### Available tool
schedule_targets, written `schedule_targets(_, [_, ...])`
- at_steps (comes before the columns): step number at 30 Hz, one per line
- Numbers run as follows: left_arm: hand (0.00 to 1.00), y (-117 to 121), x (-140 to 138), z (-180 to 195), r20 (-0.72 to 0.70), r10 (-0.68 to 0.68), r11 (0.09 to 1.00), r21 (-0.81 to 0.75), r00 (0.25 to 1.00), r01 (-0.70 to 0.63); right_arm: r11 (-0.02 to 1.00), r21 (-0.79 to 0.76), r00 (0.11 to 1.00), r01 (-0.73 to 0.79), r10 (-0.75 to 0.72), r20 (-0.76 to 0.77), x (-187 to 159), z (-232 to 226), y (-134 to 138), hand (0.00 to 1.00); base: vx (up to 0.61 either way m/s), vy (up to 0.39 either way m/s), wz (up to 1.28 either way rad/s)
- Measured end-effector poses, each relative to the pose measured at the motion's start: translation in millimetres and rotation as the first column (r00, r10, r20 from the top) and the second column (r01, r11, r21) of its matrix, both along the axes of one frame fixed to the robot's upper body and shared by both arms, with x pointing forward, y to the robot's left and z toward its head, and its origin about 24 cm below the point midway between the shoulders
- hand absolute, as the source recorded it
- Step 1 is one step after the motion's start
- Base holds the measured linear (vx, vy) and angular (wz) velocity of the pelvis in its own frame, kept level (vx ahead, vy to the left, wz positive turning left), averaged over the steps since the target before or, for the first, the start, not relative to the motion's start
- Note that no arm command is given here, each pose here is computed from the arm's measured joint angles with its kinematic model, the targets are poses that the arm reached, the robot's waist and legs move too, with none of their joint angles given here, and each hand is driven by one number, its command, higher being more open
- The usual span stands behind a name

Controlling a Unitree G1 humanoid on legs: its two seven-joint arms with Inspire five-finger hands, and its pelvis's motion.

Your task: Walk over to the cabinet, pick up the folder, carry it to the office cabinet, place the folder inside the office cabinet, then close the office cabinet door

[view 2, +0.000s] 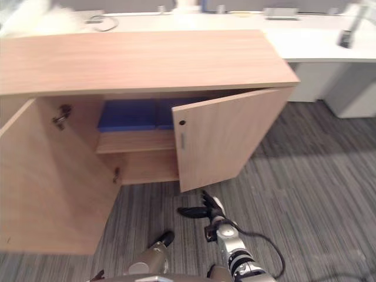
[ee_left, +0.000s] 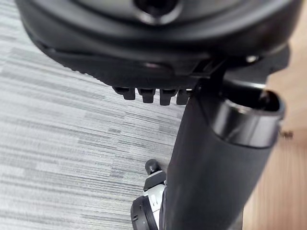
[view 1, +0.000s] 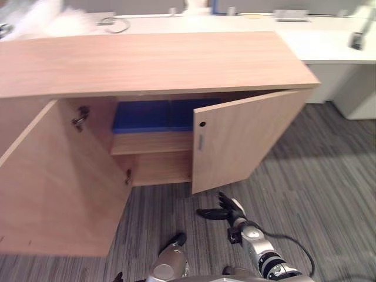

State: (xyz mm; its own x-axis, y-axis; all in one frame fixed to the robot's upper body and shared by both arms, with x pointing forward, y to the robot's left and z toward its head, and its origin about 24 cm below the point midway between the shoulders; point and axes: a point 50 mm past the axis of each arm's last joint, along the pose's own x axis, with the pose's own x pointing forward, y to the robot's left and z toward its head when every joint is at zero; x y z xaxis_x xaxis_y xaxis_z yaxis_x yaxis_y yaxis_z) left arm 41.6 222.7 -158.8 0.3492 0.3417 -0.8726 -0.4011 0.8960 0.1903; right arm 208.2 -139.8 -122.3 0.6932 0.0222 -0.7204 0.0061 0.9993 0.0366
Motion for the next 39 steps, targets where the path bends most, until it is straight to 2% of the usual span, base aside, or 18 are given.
schedule_targets(2, [1.0,-8,5,0,0.039,0.096,0.995,-0.033,0.995,-0.095,0.993,-0.05,0.982,0.11,-0.116,-0.15,-31,-19,-13,1.0,0.01,-0.193,1.48])
schedule_targets(4, [1.0,-9,22,4,0.119,0.231,0.972,-0.07,0.966,-0.224,0.985,-0.075,0.934,0.154,-0.17,-0.313,-70,-37,-9,1.0,0.12,-0.2,1.25])
schedule_targets(6, [1.0,-8,29,6,0.15,0.292,0.955,-0.092,0.945,-0.281,0.981,-0.074,0.93,0.18,-0.194,-0.311,-73,-37,-6,1.0,0.1,-0.138,1.29])
schedule_targets(7, [1.0,-9,41,9,0.187,0.301,0.953,-0.102,0.935,-0.286,0.976,-0.073,0.921,0.206,-0.218,-0.322,-77,-38,-7,1.0,0.09,-0.131,1.69])
schedule_targets(10, [1.0,-5,57,15,0.244,0.327,0.945,-0.102,0.913,-0.311,0.98,-0.105,0.933,0.167,-0.192,-0.304,-81,-38,-13,1.0,0.05,-0.095,1.6])
schedule_targets(11, [1.0,-4,58,15,0.245,0.328,0.944,-0.101,0.912,-0.313,0.98,-0.107,0.933,0.167,-0.192,-0.304,-82,-38,-14,1.0,0.18,-0.04,1.26])
schedule_targets(15, [1.0,2,53,11,0.215,0.33,0.944,-0.089,0.919,-0.318,0.945,-0.069,0.89,0.319,-0.324,-0.32,-89,-40,-24,1.0,0.33,0.127,0.83])
schedule_targets(19, [1.0,4,41,6,0.166,0.319,0.948,-0.079,0.933,-0.309,0.924,-0.039,0.859,0.38,-0.368,-0.355,-96,-43,-20,1.0,0.28,0.149,0.64])
schedule_targets(23, [1.0,1,41,6,0.167,0.313,0.949,-0.092,0.935,-0.301,0.922,-0.013,0.874,0.388,-0.372,-0.313,-83,-39,-21,1.0,0.12,0.044,0.58])
schedule_targets(29, [1.0,-11,68,33,0.353,0.221,0.975,-0.08,0.909,-0.207,0.915,-0.034,0.872,0.402,-0.393,-0.291,-81,-37,-33,1.0,0.01,-0.07,0.36])
schedule_targets(34, [1.0,15,96,74,0.516,0.098,0.978,0.107,0.851,-0.178,0.913,-0.071,0.851,0.402,-0.402,-0.337,-105,-43,-39,1.0,0.03,-0.022,0.01])
schedule_targets(39, [1.0,45,120,120,0.633,-0.004,0.939,0.268,0.774,-0.215,0.923,-0.085,0.854,0.375,-0.379,-0.357,-116,-45,-42,1.0,0.03,-0.007,-0.16])
